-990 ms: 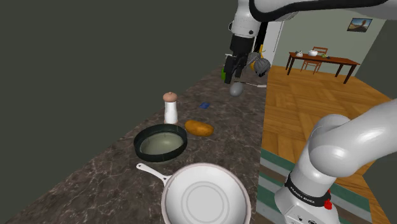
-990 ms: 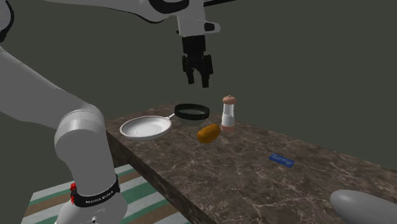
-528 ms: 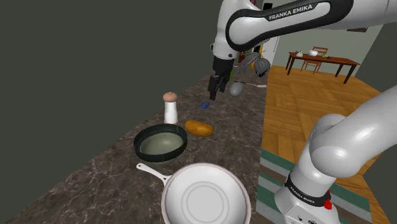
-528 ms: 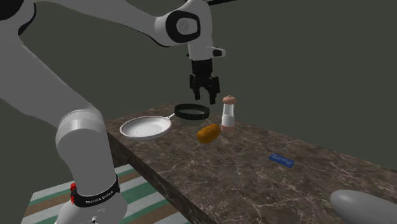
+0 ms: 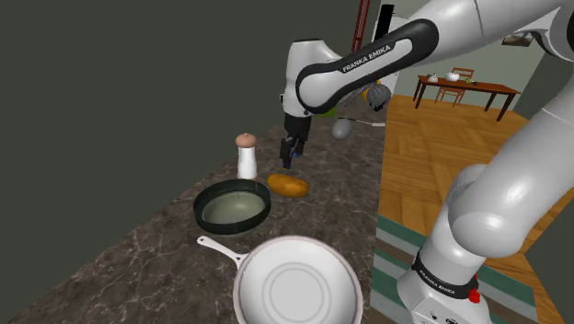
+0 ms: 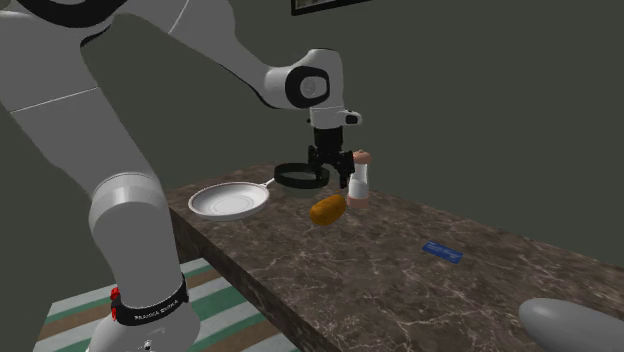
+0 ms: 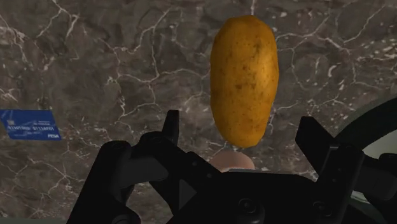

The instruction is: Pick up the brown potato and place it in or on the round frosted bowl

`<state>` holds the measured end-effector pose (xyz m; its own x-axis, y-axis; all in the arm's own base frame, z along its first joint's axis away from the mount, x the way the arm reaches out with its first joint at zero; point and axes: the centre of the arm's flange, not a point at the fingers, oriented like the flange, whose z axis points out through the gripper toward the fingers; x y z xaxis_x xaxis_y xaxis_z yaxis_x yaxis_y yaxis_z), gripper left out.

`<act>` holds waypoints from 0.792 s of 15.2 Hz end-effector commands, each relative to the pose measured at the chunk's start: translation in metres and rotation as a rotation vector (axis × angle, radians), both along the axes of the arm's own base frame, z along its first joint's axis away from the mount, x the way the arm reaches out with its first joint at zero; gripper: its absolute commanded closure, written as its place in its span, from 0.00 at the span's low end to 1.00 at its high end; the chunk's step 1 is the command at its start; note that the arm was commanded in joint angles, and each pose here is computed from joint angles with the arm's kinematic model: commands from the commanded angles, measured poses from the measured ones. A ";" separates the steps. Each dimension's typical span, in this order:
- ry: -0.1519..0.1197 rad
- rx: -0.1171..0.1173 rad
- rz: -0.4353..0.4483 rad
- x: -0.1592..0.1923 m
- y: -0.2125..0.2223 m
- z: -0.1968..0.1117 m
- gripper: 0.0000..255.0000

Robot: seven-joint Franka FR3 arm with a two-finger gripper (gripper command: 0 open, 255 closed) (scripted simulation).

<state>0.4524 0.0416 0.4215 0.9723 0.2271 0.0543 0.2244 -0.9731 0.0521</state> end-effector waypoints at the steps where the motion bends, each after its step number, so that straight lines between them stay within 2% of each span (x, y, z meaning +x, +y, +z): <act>1: 0.004 -0.002 0.023 0.014 0.012 -0.022 0.00; 4: 0.010 -0.005 0.051 0.030 0.024 -0.051 0.00; 12: 0.010 -0.005 0.052 0.032 0.023 -0.090 0.00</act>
